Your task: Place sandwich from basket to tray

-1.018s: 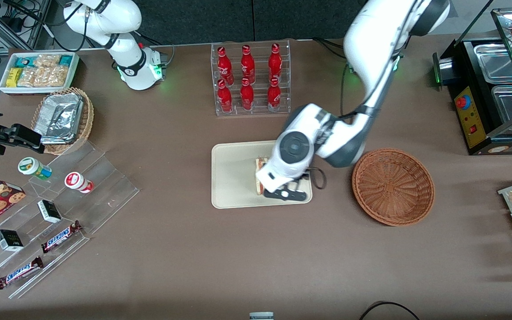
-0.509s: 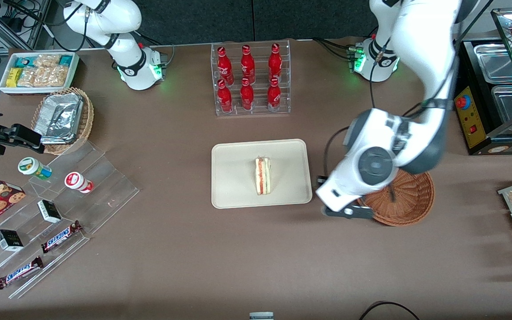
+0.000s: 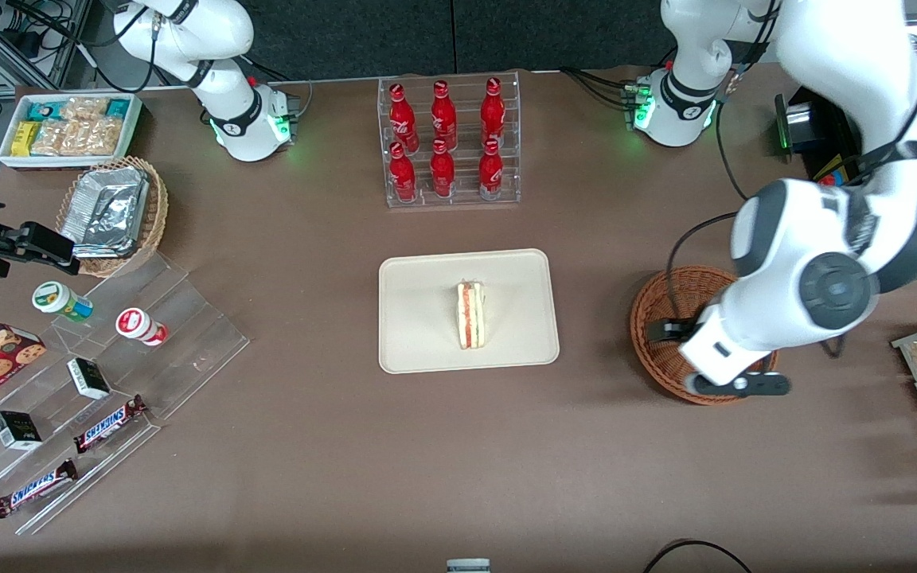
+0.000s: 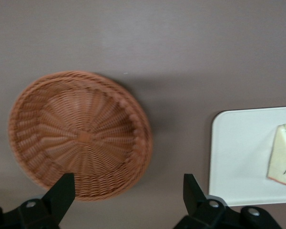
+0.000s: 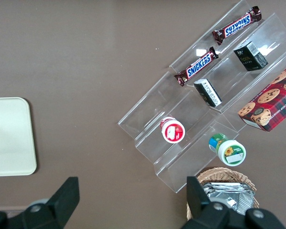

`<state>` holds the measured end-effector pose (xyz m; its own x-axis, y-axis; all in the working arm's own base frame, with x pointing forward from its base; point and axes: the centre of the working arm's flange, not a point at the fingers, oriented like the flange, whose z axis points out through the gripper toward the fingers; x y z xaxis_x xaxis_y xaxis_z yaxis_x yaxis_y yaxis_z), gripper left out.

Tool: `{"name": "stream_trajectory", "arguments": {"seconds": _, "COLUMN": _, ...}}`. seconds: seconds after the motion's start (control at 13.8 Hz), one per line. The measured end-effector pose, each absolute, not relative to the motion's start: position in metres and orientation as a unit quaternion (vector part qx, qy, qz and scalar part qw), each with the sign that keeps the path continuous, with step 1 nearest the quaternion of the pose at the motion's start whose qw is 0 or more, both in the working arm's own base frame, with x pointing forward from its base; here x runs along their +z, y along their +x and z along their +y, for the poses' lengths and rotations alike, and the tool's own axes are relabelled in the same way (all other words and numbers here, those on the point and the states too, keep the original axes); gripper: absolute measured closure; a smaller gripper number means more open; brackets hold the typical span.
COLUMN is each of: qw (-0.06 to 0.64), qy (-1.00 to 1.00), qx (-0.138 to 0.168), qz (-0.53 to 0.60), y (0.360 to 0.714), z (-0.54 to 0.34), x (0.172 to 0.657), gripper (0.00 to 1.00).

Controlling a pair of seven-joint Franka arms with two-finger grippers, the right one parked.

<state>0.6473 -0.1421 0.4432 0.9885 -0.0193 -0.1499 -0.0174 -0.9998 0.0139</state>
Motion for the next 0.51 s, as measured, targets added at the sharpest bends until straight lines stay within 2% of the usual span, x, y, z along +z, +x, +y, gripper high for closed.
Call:
{"name": "stream_trajectory", "arguments": {"seconds": 0.36, "qw": 0.005, "qy": 0.997, "qx": -0.074, "qz": 0.011, "y": 0.606, "z": -0.09, "x": 0.486, "gripper": 0.0}}
{"name": "stream_trajectory", "arguments": {"seconds": 0.51, "qw": 0.003, "qy": 0.996, "qx": -0.083, "qz": 0.023, "y": 0.586, "z": -0.072, "x": 0.507, "gripper": 0.0}}
